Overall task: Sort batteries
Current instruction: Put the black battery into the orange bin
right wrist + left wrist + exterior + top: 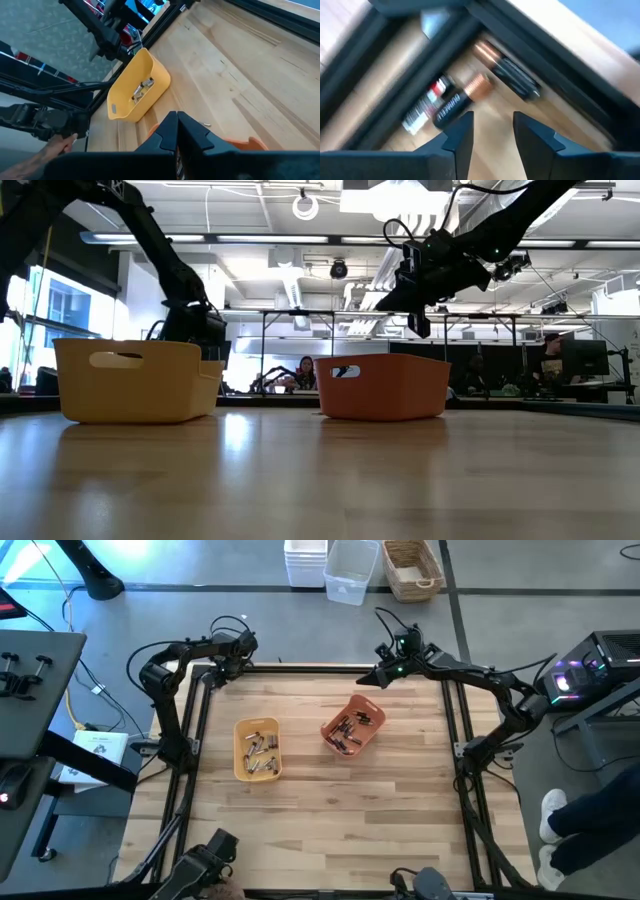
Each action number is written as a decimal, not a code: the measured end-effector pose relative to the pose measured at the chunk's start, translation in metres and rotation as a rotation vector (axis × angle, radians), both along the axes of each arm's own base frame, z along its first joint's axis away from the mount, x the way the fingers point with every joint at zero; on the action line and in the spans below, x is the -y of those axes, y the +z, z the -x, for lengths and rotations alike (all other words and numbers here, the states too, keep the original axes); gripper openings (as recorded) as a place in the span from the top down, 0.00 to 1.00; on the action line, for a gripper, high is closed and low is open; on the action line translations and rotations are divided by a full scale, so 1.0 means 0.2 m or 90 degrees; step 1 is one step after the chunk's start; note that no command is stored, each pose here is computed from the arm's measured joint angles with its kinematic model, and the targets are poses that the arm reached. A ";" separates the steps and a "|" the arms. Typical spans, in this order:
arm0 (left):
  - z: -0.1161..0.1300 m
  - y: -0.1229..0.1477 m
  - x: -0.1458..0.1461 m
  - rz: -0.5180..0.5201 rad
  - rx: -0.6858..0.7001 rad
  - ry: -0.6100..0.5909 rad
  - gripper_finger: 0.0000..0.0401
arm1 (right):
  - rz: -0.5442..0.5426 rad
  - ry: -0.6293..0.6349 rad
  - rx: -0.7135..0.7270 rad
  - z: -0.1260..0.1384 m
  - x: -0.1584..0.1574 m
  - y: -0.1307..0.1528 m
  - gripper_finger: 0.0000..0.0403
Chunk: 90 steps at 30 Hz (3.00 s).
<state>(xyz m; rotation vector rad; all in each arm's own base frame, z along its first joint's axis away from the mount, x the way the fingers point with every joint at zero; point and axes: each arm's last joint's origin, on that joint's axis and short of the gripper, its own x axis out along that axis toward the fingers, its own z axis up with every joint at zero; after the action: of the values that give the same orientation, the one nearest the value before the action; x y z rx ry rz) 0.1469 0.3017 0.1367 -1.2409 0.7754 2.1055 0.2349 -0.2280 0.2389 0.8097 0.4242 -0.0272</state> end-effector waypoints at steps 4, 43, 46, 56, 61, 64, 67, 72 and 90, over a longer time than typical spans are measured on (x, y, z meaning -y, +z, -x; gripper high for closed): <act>-0.04 0.09 0.01 -0.002 0.036 -0.059 0.70 | 0.024 0.001 -0.001 0.00 0.00 0.00 1.00; 0.05 0.05 0.00 0.078 0.121 -0.233 0.71 | 0.028 -0.026 -0.015 0.00 0.01 0.00 1.00; 0.03 0.02 0.01 0.101 0.118 -0.251 0.75 | 0.028 -0.026 -0.015 0.00 0.01 0.00 1.00; -0.04 -0.02 0.04 0.134 0.093 -0.320 0.91 | 0.028 -0.016 -0.009 0.00 0.01 0.00 1.00; -0.03 0.09 0.13 0.176 0.126 -0.368 0.91 | 0.020 -0.005 0.016 0.02 0.03 0.01 1.00; -0.05 0.20 0.17 0.162 0.154 -0.417 0.91 | 0.023 -0.005 0.044 0.04 0.05 0.03 1.00; -0.11 0.29 0.26 0.153 0.180 -0.484 0.91 | 0.043 -0.008 0.089 0.04 0.08 0.09 1.00; -0.35 0.46 0.39 0.007 0.311 -0.657 0.91 | 0.138 -0.024 0.197 0.06 0.08 0.25 1.00; -1.42 0.51 0.75 -0.140 0.422 -1.321 0.91 | 0.228 -0.136 0.321 0.16 0.08 0.48 1.00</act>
<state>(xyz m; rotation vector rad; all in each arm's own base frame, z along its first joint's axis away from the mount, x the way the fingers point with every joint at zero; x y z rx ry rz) 0.4315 0.1524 0.2384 -0.3189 0.7757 0.0457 0.2032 -0.2442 0.3350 0.4795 -0.1446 -0.0927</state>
